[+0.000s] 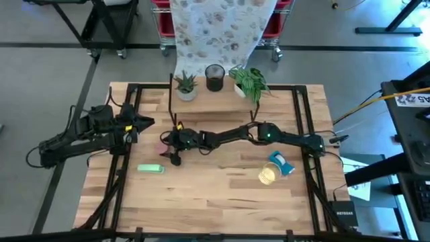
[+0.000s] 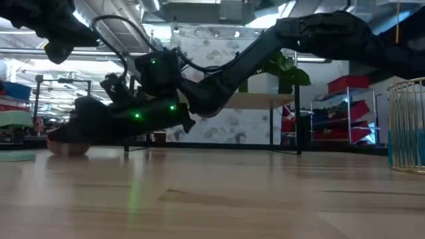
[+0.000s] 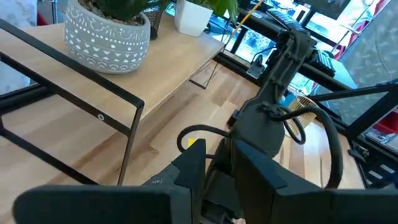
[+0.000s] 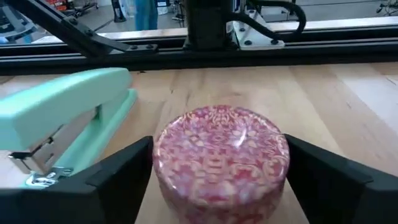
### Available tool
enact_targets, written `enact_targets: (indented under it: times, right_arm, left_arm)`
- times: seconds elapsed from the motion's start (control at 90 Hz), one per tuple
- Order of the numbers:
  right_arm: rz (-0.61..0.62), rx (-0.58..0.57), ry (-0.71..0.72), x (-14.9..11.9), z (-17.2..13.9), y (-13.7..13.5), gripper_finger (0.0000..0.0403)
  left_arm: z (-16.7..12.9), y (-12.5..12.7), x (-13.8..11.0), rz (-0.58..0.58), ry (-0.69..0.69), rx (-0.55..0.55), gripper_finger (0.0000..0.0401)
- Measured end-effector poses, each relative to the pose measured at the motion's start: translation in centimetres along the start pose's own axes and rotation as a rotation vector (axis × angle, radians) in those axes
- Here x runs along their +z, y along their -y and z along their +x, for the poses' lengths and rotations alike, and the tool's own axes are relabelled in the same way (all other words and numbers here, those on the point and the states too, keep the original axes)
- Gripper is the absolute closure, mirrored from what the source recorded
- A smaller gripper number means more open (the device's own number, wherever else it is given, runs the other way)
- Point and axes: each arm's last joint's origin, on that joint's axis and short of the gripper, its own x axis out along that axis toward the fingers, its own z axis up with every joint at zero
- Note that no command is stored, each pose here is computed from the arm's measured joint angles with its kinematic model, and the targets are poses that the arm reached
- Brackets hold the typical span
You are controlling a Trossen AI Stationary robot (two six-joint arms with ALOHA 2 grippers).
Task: Stock shelves
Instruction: Remove the pink scented candle on the shelf, then remove the left potted plant on the shelf
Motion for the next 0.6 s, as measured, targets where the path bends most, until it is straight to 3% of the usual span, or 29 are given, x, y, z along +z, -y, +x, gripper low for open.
enact_targets:
  times: [0.167,0.411,0.5,0.6]
  right_arm:
    - [-0.008,0.06,0.012,0.6,-0.1,-0.2,0.0076]
    - [-0.086,0.088,0.08,5.3,-1.3,-0.7,0.0075]
    - [-0.117,0.07,0.009,6.6,-2.0,-0.7,0.0075]
    - [-0.151,-0.054,-0.138,7.8,-3.1,-0.3,0.0075]
  left_arm:
    - [0.0,0.0,0.0,0.002,0.0,0.001,0.0341]
    - [0.0,0.0,0.0,0.002,-0.002,0.001,0.0341]
    - [0.0,0.0,0.0,0.002,-0.003,0.002,0.0341]
    - [0.0,0.0,0.0,0.002,-0.004,0.002,0.0341]
